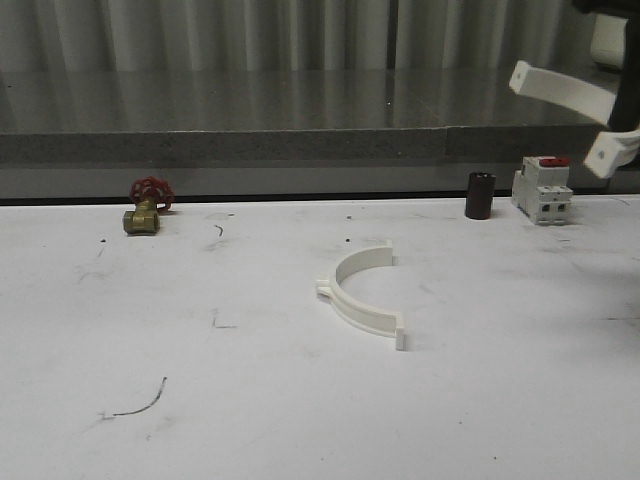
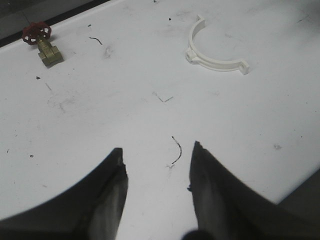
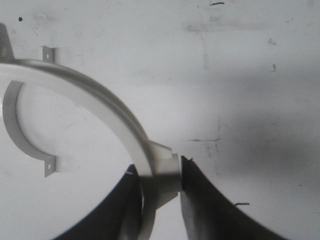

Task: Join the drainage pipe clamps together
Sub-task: 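Carry the clamp half toward the placed half and lower it, then press the held half against the placed half to close the ring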

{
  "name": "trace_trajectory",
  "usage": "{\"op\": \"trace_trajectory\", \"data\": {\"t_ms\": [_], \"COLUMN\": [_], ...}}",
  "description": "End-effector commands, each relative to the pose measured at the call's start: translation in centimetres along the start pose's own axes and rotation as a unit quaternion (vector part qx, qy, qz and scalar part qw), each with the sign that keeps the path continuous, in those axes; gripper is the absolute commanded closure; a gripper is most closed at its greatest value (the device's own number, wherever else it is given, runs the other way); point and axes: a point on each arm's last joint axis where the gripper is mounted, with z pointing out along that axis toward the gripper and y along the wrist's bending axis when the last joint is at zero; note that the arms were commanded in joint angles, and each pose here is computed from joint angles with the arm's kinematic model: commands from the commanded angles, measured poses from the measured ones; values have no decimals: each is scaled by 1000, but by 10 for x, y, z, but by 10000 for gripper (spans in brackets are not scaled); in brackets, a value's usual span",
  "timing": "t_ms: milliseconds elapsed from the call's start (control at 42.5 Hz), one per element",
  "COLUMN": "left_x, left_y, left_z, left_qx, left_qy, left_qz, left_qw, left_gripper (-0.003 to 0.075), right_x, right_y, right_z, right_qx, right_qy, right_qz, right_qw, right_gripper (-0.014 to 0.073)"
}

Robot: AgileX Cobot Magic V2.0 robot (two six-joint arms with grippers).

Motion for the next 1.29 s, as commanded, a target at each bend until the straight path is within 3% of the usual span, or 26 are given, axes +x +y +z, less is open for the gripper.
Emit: {"op": "trace_trajectory", "data": {"t_ms": [0, 212, 353, 611, 1270], "left_x": [-14, -14, -14, -14, -14], "left_y": [0, 0, 0, 0, 0], "left_z": [-6, -6, -6, -6, -6], "left_qx": [0, 0, 0, 0, 0], "left_qy": [-50, -50, -50, -50, -50], "left_qz": [-5, -5, -5, -5, -5], "left_qw": [999, 999, 999, 999, 999], "left_gripper": [426, 426, 426, 426, 426], "right_x": [-4, 0, 3, 10, 16], "right_y": [20, 50, 56, 74, 84], "right_z": [-1, 40, 61, 90, 126], "right_qx": [-1, 13, 44, 46, 36], "right_qy": [-32, -12, -2, 12, 33], "right_qz": [12, 36, 55, 41, 70], "right_qw": [999, 999, 998, 998, 996], "right_gripper": [379, 379, 379, 379, 379]}}
